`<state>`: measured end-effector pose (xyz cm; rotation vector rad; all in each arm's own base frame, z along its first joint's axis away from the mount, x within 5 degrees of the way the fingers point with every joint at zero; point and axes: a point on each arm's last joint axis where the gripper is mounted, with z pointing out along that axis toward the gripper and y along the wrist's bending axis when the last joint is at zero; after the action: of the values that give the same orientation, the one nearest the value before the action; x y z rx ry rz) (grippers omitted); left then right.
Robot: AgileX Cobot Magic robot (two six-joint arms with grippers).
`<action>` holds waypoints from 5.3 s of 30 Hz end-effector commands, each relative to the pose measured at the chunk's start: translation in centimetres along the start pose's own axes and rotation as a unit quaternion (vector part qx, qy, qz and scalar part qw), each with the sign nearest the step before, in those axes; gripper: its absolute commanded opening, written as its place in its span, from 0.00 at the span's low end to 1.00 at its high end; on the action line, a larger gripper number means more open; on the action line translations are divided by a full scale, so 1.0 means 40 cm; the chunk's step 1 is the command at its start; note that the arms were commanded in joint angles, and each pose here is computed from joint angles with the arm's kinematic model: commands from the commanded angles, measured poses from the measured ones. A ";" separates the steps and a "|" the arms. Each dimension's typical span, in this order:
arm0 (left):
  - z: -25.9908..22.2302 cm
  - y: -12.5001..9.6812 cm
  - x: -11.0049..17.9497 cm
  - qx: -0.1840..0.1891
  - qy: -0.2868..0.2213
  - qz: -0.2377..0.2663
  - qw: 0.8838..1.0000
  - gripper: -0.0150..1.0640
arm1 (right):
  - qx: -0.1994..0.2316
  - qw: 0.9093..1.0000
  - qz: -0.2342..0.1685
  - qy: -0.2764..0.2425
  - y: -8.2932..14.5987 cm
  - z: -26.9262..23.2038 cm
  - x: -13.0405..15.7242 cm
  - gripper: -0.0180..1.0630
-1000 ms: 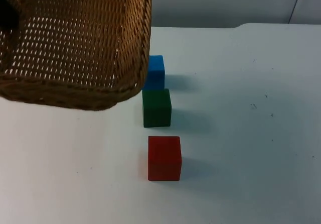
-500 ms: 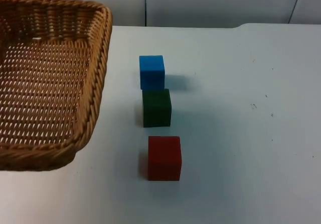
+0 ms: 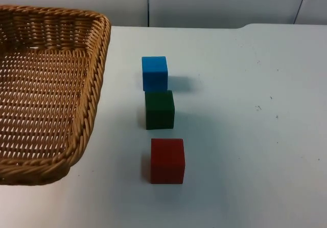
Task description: Pick up the basket with the left hand and place the blue cube into the basket with the right hand.
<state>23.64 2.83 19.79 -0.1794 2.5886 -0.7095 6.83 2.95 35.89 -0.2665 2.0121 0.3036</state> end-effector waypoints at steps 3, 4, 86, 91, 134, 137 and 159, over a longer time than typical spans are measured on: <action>-0.004 -0.007 0.001 0.012 -0.004 -0.003 1.000 0.01 | -0.028 0.999 0.024 0.032 -0.026 0.103 -0.139 0.93; -0.004 -0.007 0.001 0.012 -0.004 -0.003 1.000 0.01 | -0.028 0.999 0.024 0.032 -0.026 0.103 -0.139 0.93; -0.036 0.035 -0.010 0.012 -0.041 -0.032 0.999 0.01 | 0.021 0.938 0.103 0.331 0.229 1.303 0.074 0.79; -0.036 0.035 -0.010 0.012 -0.042 -0.033 0.998 0.01 | 0.025 0.934 0.101 0.341 0.226 1.316 0.103 0.78; -0.036 0.034 -0.009 0.012 -0.039 -0.032 0.999 0.01 | -0.184 0.954 -0.173 0.160 0.576 0.839 -0.355 0.01; -0.036 0.034 -0.009 0.012 -0.039 -0.032 0.999 0.01 | -0.197 0.949 -0.184 0.165 0.618 0.844 -0.325 0.01; -0.036 0.033 -0.010 0.015 -0.043 -0.036 0.998 0.01 | -0.234 0.908 -0.199 0.284 0.753 0.998 -0.037 0.06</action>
<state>23.40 4.92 20.03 -0.2624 2.5267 -0.7055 31.68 44.30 22.93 -1.1572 2.3665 0.4811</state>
